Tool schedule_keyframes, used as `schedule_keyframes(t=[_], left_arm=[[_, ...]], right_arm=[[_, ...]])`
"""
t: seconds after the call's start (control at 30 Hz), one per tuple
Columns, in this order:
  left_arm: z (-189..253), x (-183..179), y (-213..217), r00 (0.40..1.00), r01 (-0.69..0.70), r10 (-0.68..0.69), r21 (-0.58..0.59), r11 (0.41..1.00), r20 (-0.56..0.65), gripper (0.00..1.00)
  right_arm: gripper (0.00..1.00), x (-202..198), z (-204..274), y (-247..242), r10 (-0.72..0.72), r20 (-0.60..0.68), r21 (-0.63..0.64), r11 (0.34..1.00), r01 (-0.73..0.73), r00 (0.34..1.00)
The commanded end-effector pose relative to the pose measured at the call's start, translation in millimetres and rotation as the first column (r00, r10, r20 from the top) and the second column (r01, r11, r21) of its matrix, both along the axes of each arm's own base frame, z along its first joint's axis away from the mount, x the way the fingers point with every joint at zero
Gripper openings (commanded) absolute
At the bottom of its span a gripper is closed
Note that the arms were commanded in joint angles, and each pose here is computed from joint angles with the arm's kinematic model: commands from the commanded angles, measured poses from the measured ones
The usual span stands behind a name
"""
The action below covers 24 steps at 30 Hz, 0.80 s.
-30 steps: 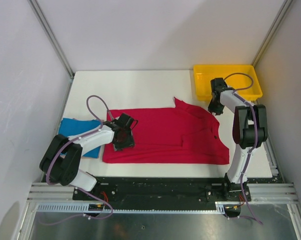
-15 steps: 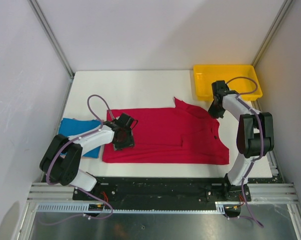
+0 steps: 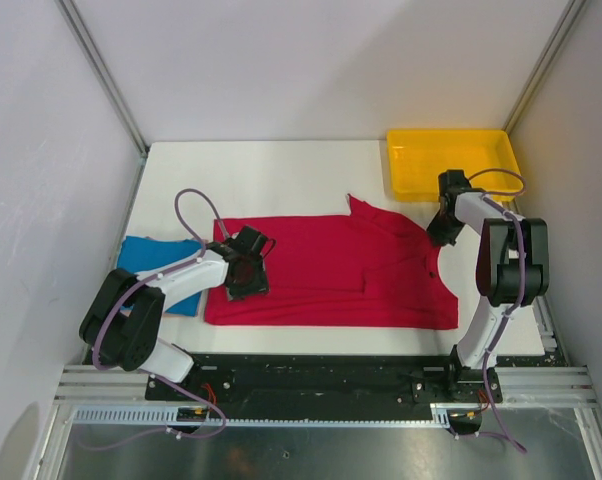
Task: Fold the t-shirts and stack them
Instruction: Fold the flattened tshirt in 1/3 of the way
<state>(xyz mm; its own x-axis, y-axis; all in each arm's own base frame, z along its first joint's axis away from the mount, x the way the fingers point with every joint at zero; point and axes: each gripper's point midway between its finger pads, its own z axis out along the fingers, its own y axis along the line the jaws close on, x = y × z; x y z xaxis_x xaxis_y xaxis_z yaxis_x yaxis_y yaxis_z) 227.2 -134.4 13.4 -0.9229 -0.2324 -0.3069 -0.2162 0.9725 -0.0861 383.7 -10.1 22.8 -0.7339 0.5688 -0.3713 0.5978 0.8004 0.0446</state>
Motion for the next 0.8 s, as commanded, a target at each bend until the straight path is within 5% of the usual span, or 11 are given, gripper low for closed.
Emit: schedule_keyframes(t=[0.0,0.6,0.77], left_arm=[[-19,-7,22,0.999,0.006,-0.003,0.081,0.997,-0.033,0.62],[-20,-7,23,0.999,0.014,-0.011,0.082,0.997,-0.042,0.63],[-17,-6,19,0.999,0.018,-0.016,0.062,0.998,-0.035,0.63]], right_arm=[[0.00,25,-5,-7,-0.006,0.055,0.004,1.000,0.006,0.998],[0.23,42,29,-36,-0.031,0.113,-0.125,0.991,0.045,0.993],[0.26,44,55,-27,-0.022,0.175,-0.077,0.996,0.036,0.984]])
